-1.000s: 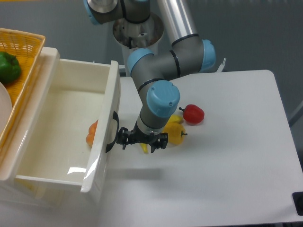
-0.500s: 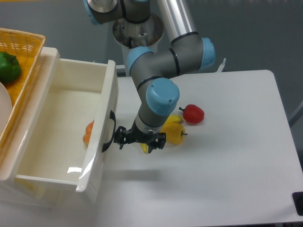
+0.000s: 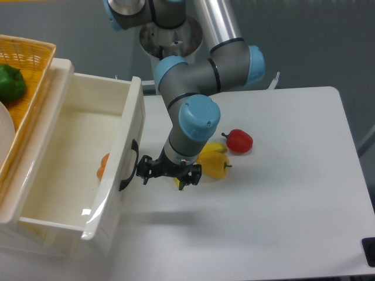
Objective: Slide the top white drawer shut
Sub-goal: 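Push the drawer front with the gripper, sliding the drawer inward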
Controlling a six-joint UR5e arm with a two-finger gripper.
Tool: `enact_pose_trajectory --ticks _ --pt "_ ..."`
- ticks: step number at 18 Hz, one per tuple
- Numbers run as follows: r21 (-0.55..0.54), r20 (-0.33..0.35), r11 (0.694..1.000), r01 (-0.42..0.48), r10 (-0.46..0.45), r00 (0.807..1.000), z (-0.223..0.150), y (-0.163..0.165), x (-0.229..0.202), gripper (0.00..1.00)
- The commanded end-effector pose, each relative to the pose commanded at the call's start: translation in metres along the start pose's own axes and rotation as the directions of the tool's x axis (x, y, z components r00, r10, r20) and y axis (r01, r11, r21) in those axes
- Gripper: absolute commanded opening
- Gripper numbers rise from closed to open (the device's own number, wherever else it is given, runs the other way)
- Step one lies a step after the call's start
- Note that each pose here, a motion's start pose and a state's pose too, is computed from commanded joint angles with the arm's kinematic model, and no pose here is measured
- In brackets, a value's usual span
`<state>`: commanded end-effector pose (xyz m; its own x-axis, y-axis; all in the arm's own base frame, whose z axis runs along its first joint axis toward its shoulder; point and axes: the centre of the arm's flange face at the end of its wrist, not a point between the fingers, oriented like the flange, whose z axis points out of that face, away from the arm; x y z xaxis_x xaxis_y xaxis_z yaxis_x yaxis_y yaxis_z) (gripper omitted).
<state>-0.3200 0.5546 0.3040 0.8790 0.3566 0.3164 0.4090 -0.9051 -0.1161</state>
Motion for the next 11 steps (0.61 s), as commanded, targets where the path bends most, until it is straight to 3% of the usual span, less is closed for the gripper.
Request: enact_pose_trajectory --ticks 11 --pt "0.007 -0.014 1.0 -0.022 0.022 1.0 -0.002 0.0 0.017 1.0"
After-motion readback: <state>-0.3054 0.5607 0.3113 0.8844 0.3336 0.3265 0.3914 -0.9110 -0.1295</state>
